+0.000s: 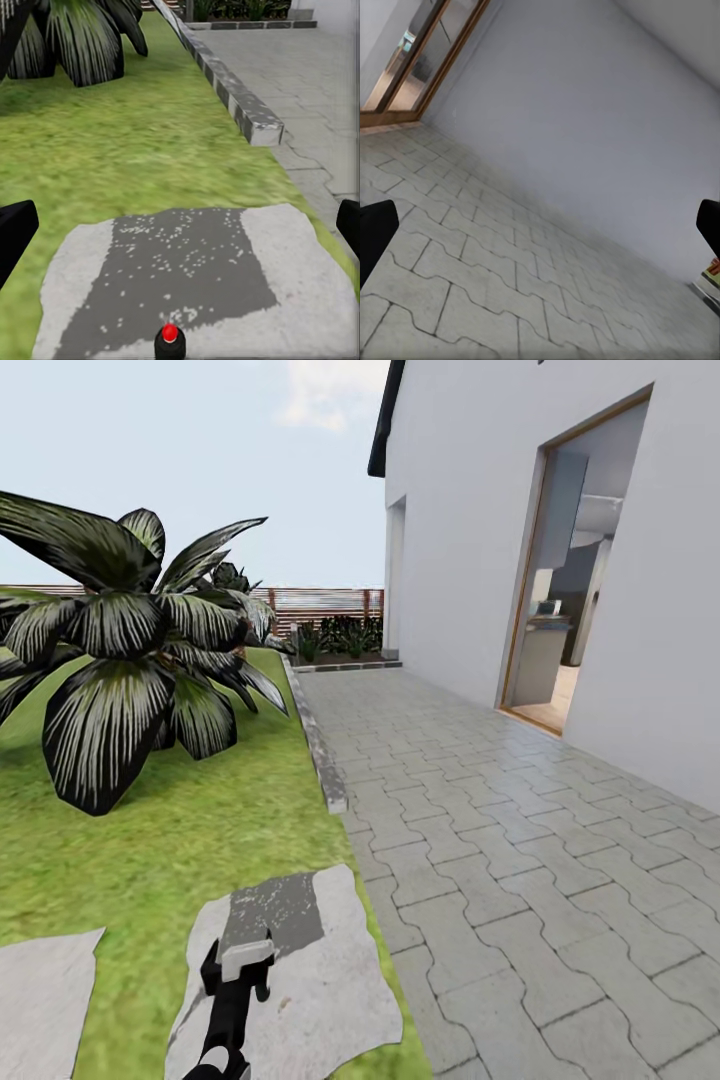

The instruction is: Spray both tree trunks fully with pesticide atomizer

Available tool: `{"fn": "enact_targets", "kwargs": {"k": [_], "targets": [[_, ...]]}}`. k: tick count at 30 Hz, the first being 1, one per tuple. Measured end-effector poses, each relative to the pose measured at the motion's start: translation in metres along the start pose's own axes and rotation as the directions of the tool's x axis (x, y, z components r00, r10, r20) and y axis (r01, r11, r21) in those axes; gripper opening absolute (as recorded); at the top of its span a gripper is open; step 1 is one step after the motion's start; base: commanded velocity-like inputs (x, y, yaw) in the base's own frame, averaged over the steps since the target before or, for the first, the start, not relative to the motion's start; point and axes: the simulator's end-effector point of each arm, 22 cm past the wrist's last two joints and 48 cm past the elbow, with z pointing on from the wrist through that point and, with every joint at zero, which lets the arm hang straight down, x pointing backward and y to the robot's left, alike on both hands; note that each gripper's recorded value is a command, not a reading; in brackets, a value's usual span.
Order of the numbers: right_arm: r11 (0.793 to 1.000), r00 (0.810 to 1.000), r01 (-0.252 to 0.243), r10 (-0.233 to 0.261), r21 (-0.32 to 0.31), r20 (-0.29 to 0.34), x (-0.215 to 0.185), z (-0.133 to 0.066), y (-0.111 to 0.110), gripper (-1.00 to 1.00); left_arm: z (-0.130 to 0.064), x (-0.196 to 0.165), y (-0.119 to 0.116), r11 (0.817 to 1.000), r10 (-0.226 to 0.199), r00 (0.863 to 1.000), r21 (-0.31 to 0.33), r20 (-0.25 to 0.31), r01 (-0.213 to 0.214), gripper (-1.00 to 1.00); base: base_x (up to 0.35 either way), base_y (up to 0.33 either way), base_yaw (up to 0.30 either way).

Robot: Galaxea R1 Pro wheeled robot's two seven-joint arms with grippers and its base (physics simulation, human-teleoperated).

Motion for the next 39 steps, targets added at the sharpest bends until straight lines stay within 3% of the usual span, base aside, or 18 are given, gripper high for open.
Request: {"fn": "enact_targets", "kwargs": {"k": [9, 39], "targets": [[1.0, 1.0, 0.0, 0.0, 0.0, 0.0, 0.019, -0.006, 0.007, 1.0, -0.002, 0.021, 0.0, 1.0, -0.001, 1.0, 0.003, 0.0, 0.001, 1.0, 0.0, 0.0, 0.0], [0.993, 0.993, 0.112, -0.113, -0.045, -0.016, 0.037, -0.009, 0.031, 1.0, -0.008, 0.088, -0.001, 1.0, 0.018, 0.993, 0.006, -0.119, -0.018, 1.0, 0.0, 0.0, 0.0]]}}
